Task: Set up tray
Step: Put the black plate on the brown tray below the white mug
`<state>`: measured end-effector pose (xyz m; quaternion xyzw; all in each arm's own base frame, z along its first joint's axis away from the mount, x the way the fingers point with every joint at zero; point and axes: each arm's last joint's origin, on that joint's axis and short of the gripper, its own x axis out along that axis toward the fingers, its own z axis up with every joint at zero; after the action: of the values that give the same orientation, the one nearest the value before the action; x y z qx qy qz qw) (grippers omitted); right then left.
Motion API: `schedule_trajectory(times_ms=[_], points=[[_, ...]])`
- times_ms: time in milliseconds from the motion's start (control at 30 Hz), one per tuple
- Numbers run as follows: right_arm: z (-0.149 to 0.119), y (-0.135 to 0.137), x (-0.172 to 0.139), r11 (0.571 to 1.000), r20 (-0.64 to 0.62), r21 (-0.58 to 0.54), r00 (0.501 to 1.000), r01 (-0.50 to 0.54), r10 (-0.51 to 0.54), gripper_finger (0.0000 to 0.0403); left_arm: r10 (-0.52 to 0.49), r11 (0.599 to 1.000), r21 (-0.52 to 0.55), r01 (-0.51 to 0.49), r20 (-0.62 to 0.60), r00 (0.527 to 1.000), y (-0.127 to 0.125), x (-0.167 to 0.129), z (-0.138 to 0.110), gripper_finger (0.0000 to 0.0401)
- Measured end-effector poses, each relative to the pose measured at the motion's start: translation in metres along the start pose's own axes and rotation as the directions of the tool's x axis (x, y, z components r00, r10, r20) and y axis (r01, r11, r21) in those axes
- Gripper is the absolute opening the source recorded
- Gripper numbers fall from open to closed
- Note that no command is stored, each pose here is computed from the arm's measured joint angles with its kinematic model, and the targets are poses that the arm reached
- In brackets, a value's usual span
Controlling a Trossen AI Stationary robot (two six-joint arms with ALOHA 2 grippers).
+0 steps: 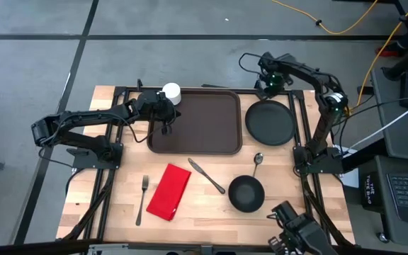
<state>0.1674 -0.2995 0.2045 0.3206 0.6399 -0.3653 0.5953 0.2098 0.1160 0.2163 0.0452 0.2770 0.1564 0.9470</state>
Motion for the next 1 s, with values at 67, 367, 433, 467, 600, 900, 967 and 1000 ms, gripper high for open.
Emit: schedule_trajectory(times_ms=[67,367,433,467,600,900,967,1000], points=[[0.002,0.0,0.005,0.999,-0.016,-0.033,1.0,-0.001,0.0,0.0112,0.001,1.0,0.001,-0.001,0.004,1.0,0.0,0.0,0.0,0.0003],[0.004,-0.004,0.013,0.967,-0.047,-0.19,0.983,0.168,-0.18,0.0139,0.002,1.0,0.001,-0.002,0.006,1.0,0.0,0.0,0.001,0.0003],[0.004,-0.004,0.013,0.967,-0.048,-0.193,0.983,0.167,-0.18,0.0139,0.002,1.0,0.001,-0.002,0.006,1.0,0.0,0.0,0.001,0.0003],[0.004,-0.004,0.013,0.965,-0.048,-0.201,0.983,0.166,-0.179,0.0139,0.002,1.0,0.001,-0.002,0.006,1.0,0.0,0.0,0.001,0.0003],[0.004,-0.003,0.013,0.96,-0.047,-0.253,0.989,0.121,-0.137,0.0139,0.002,1.0,0.0,-0.002,0.006,1.0,0.0,0.0,0.001,0.0003],[0.004,0.001,0.013,0.911,-0.044,-0.405,0.994,0.072,-0.098,0.0139,0.002,1.0,-0.025,-0.002,0.006,1.0,0.0,0.0,0.001,0.0003],[0.004,0.001,0.013,0.905,-0.044,-0.418,0.994,0.072,-0.099,0.0139,0.002,1.0,-0.025,-0.002,0.006,1.0,0.0,0.0,0.001,0.0003],[0.004,0.001,0.013,0.904,-0.042,-0.421,0.994,0.075,-0.101,0.0139,0.002,1.0,-0.025,-0.002,0.006,1.0,0.0,0.0,0.001,0.0003]])
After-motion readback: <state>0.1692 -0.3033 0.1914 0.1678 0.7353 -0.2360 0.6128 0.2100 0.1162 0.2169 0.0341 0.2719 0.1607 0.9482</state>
